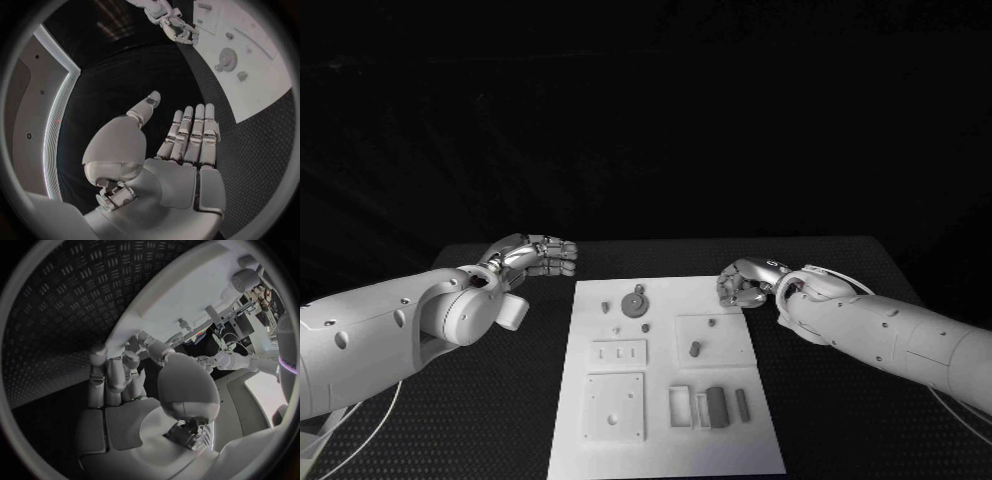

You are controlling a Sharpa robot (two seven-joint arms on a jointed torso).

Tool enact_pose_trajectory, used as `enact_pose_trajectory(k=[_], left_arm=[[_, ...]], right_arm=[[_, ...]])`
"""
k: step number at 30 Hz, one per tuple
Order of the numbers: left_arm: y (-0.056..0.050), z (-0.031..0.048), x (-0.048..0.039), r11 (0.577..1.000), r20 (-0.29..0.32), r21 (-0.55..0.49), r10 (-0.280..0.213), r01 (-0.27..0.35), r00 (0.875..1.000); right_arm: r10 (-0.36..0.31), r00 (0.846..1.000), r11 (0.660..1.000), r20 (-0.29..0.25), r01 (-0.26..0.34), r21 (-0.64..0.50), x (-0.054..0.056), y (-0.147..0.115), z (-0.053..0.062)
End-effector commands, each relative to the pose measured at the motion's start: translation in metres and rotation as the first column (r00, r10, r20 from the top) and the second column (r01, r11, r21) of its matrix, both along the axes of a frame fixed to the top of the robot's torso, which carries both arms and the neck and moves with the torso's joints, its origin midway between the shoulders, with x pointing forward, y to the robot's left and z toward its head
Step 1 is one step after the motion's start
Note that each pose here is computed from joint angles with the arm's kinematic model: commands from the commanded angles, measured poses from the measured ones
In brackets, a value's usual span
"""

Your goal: Assemble the parts on the task board

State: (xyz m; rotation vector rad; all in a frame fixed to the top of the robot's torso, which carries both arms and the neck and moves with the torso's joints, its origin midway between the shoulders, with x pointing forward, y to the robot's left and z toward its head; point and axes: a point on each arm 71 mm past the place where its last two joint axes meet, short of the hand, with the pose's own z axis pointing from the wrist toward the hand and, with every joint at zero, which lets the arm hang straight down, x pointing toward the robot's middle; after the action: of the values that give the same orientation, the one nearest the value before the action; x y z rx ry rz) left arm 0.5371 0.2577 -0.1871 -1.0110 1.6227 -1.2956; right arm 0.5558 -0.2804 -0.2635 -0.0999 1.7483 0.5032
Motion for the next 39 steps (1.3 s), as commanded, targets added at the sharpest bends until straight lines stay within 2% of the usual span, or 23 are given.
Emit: enact_pose_trajectory(k=[1, 11, 19, 32, 37, 39], left_arm=[[-0.002, 0.001, -0.0004, 1.0, 0.005, -0.005, -0.017, 0.017, 1.0], [-0.002, 0.001, -0.0004, 1.0, 0.005, -0.005, -0.016, 0.016, 1.0], [-0.002, 0.0014, -0.0004, 1.0, 0.01, -0.006, -0.017, 0.018, 1.0], [-0.002, 0.0009, -0.0008, 1.0, 0.006, -0.001, -0.019, 0.019, 1.0], [-0.002, 0.0004, -0.0015, 0.999, 0.006, 0.034, -0.022, 0.022, 1.0], [-0.001, -0.0012, -0.002, 0.993, 0.006, 0.11, -0.043, 0.042, 0.999]], right_arm=[[0.004, 0.997, 0.999, -0.078, -0.007, -0.038, -0.005, -0.001, -0.014], [0.001, 0.997, 0.999, -0.076, -0.004, -0.035, -0.005, -0.002, -0.014], [-0.018, 0.999, 1.0, -0.047, 0.017, -0.024, -0.005, -0.002, -0.012], [-0.016, 1.0, 1.0, -0.024, 0.016, -0.013, -0.007, 0.002, -0.009], [-0.028, 0.999, 0.999, -0.025, 0.027, -0.02, -0.008, 0.006, -0.003], [-0.027, 1.0, 1.0, -0.012, 0.026, -0.016, -0.006, 0.01, 0.006]])
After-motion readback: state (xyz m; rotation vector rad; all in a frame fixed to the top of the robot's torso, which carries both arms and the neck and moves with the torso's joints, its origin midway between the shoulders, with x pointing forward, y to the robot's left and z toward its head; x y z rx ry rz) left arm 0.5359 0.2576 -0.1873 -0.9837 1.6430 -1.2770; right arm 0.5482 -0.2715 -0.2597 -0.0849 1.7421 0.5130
